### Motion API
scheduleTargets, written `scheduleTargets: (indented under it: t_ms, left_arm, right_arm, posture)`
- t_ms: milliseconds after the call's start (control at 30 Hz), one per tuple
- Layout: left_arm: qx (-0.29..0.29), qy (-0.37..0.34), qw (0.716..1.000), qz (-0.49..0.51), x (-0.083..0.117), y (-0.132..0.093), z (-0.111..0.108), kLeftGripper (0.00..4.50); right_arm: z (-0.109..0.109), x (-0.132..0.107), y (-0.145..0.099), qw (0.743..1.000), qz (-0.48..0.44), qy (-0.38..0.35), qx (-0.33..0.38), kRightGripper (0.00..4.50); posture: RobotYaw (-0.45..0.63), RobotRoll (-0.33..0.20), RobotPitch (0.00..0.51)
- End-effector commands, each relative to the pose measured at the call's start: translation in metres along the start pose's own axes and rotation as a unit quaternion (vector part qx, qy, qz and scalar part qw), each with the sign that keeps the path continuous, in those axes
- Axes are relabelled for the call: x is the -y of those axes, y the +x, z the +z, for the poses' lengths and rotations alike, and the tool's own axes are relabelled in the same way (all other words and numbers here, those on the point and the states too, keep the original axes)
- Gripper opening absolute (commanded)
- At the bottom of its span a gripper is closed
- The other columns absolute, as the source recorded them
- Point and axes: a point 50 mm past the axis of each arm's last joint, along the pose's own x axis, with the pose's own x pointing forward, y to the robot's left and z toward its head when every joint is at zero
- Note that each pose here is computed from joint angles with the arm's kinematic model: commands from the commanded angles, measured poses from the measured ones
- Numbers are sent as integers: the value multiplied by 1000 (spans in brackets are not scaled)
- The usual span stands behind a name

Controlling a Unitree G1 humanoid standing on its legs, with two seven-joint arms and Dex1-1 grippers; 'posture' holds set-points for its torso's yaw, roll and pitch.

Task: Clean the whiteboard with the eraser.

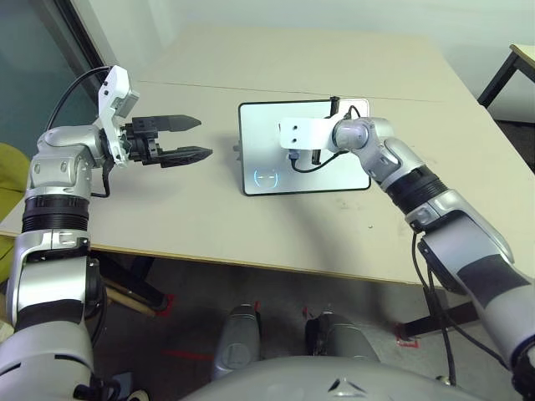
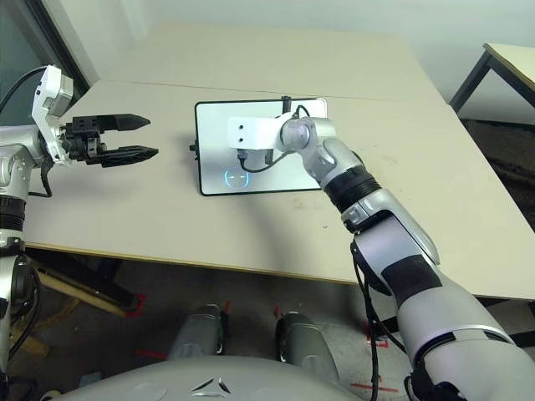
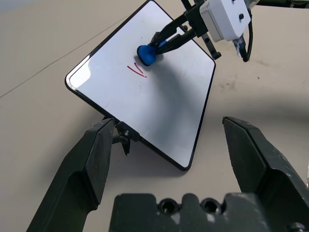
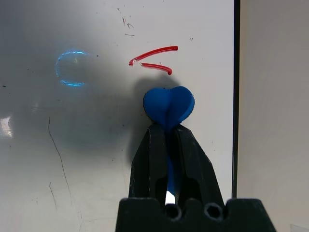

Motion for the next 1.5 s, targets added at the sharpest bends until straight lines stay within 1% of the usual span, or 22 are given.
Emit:
scheduleTargets:
  t_ms: [33,367,600,700,967,1167,1367,1500]
  left_arm:
    - [-1,8,1000,-4,0,3,2,4500]
    - [0,8,1000,1,0,0,2,4500]
    - [0,8,1000,1,0,0,2,4500]
    - [0,8,1000,1,0,1,2,4500]
    - [1,8,1000,0,0,2,2,4500]
    - [1,8,1000,-1,0,3,2,4500]
    - [0,8,1000,-1,0,2,2,4500]
    - [-1,7,1000,-1,0,1,2,4500]
  right_arm:
    - [6,-5,3,1000,10,-1,3,16]
    - [38,-15,14,998,29,-32,44,16]
    - [49,-15,18,997,29,-45,53,16]
    - [46,-14,18,997,28,-46,48,16]
    - [22,-5,13,999,18,-41,13,16]
    - [6,5,9,999,2,-31,-9,16]
    - [-3,13,6,999,-10,-24,-24,16]
    - [-3,12,6,999,-11,-23,-24,16]
  posture:
    - [246,0,0]
    - [258,0,0]
    - [261,0,0]
    - [261,0,0]
    - [251,0,0]
    - [248,0,0]
    - [249,0,0]
    - [250,0,0]
